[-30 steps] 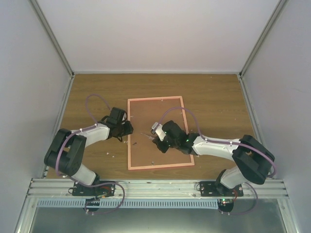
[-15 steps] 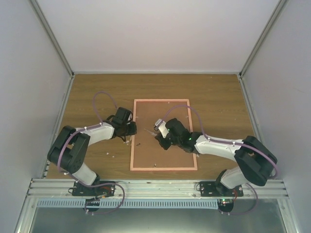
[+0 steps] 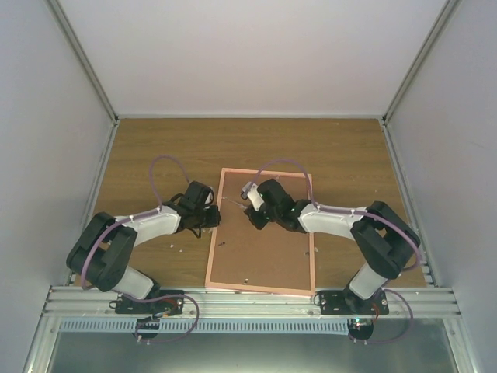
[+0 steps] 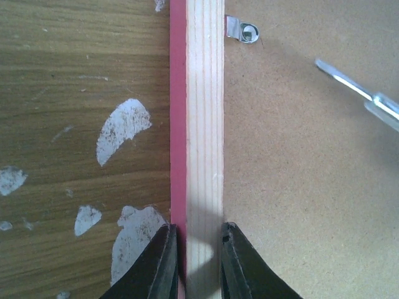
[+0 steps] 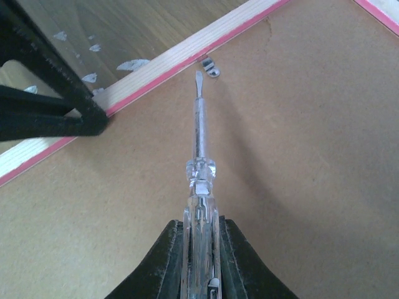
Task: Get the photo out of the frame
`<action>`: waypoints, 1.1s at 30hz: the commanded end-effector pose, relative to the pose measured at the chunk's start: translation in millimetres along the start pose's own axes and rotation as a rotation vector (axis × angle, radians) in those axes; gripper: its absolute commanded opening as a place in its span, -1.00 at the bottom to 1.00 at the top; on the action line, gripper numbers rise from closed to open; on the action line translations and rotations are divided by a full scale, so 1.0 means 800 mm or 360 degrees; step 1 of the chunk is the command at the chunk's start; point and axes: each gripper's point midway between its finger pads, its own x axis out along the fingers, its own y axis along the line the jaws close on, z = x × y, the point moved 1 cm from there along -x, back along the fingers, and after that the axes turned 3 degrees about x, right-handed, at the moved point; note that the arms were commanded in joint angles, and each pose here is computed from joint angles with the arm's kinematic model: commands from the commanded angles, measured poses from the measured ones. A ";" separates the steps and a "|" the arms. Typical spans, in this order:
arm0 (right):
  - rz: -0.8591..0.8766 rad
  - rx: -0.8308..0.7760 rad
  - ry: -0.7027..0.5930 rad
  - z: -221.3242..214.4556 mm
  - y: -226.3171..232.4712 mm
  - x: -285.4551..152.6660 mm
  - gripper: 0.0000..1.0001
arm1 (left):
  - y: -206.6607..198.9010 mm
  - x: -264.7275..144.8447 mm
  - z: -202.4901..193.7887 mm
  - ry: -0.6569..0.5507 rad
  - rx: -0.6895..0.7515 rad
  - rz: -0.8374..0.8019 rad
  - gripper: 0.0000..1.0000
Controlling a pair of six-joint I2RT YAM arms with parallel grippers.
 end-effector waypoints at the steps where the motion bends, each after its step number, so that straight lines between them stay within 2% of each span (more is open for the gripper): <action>1: 0.0016 -0.0036 -0.0025 0.017 -0.004 0.010 -0.99 | -0.010 -0.002 -0.024 0.0087 -0.0028 -0.0074 -0.80; 12: 0.0042 -0.0055 0.0019 0.026 -0.016 0.034 -0.99 | -0.011 0.002 -0.029 0.0103 -0.0031 -0.0078 -0.80; 20: 0.0096 -0.0034 0.0148 0.007 -0.011 0.047 -0.99 | -0.010 0.003 -0.031 0.0103 -0.0030 -0.0067 -0.80; 33: 0.0038 0.0021 0.0216 -0.003 -0.022 0.046 -0.99 | -0.010 0.004 -0.034 0.0106 -0.0039 -0.0078 -0.80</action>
